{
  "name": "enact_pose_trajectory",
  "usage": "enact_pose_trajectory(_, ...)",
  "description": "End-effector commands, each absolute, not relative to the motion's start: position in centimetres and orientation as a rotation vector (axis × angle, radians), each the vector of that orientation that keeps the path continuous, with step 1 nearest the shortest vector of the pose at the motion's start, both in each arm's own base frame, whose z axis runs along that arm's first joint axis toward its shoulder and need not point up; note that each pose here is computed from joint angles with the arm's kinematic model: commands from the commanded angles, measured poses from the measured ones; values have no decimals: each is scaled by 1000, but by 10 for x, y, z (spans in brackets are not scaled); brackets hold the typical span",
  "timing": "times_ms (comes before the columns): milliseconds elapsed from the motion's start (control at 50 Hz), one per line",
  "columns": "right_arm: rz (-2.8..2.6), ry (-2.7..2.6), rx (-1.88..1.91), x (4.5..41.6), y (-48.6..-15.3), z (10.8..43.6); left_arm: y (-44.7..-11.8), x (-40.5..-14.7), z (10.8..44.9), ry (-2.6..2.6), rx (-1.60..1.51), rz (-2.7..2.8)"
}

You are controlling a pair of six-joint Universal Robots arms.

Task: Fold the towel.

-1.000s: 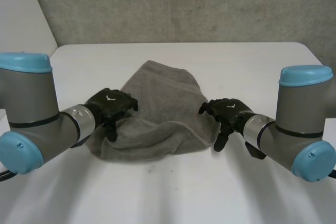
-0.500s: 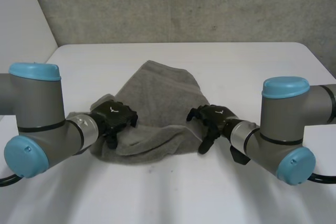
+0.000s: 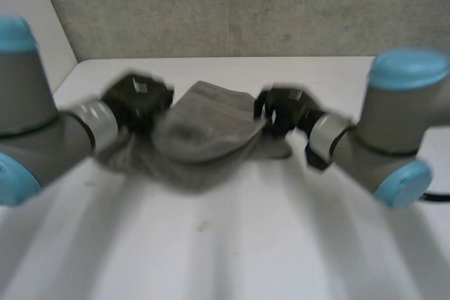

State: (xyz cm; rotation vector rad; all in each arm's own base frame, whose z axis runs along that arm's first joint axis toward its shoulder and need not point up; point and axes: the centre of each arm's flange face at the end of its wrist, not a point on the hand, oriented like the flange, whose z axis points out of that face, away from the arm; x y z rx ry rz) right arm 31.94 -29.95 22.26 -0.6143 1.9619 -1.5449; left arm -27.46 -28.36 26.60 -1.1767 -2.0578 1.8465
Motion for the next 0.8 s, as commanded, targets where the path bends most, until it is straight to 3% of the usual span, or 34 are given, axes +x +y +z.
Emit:
enact_pose_trajectory(20,-2013,1566,-557,286,-302,387,-275,-264,381,-1808,-762,2161)
enact_pose_trajectory(40,-2014,1565,-557,286,-302,387,-269,-260,401,-1755,-655,2191)
enact_pose_trajectory(60,-2067,1496,-562,283,-293,414,-269,-260,402,-1754,-654,2191)
enact_pose_trajectory(80,-2068,1496,-563,283,-293,414,-263,-256,417,-1702,-575,2209)
enact_pose_trajectory(100,-2101,1443,-580,280,-282,435,-258,-253,429,-1661,-518,2215)
enact_pose_trajectory(200,-2138,1429,-661,276,-266,463,-250,-251,429,-1648,-444,2156)
enact_pose_trajectory(300,-2031,1635,-826,287,-277,429,-255,-255,393,-1773,-460,2054)
enact_pose_trajectory(440,-1696,1996,-1088,309,-302,333,-280,-265,326,-1990,-483,1872)
enact_pose_trajectory(480,-1661,2039,-1114,311,-308,318,-298,-265,298,-2077,-478,1808)
enact_pose_trajectory(540,-1681,2090,-1126,313,-323,299,-307,-265,283,-2114,-474,1779)
enact_pose_trajectory(580,-1737,2101,-1114,313,-333,295,-333,-260,265,-2160,-449,1770)
enact_pose_trajectory(660,-1986,2037,-1034,314,-365,297,-351,-262,262,-2143,-431,1796)
enact_pose_trajectory(800,-2267,1813,-927,315,-387,324,-381,-267,314,-1837,-344,2063)
